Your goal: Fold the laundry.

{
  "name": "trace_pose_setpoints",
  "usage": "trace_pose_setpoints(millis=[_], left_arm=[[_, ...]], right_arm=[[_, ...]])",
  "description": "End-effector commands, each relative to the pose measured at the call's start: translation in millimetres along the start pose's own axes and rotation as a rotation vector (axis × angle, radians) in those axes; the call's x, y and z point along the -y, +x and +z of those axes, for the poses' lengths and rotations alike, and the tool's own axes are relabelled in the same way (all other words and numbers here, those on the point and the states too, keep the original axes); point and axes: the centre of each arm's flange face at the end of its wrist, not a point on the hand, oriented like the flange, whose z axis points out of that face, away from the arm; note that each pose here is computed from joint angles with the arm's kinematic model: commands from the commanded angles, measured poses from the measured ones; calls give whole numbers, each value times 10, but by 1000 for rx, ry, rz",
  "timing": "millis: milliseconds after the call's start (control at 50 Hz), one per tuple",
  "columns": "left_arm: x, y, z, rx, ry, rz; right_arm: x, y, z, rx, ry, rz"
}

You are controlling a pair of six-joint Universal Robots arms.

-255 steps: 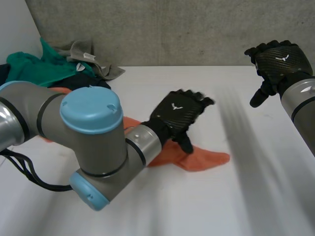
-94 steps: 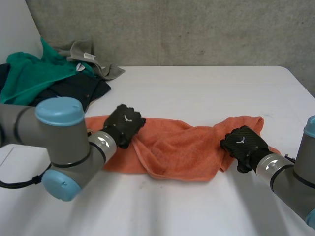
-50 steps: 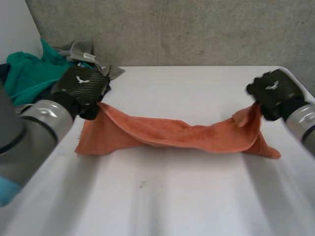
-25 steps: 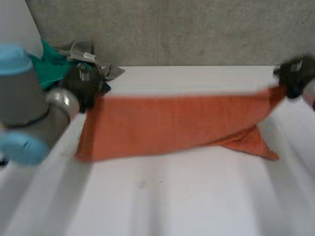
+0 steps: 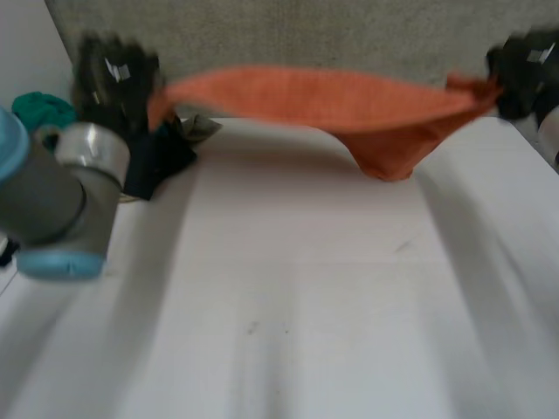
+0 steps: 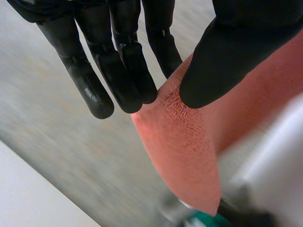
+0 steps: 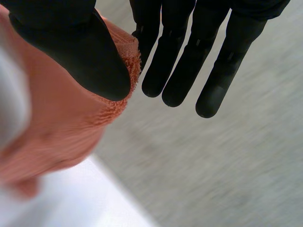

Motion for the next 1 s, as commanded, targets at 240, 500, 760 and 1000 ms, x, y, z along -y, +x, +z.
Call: trace_pose_setpoints(millis=[240,500,760,1000], left_arm=[[-581,627,-919,-303,-313,13],[-545,576,-867,-285,-303,11],[-499,539,-851,-273,-289,9],[-455,490,-865,-264,-287,9]], right_arm=[[-975,-377,-679,310,-543,-86],[-650,-559,-743,501,-178,-295],[-1034,-708,-839,671,-262,-640],[-1244,-741,-697,631,-252,-659]])
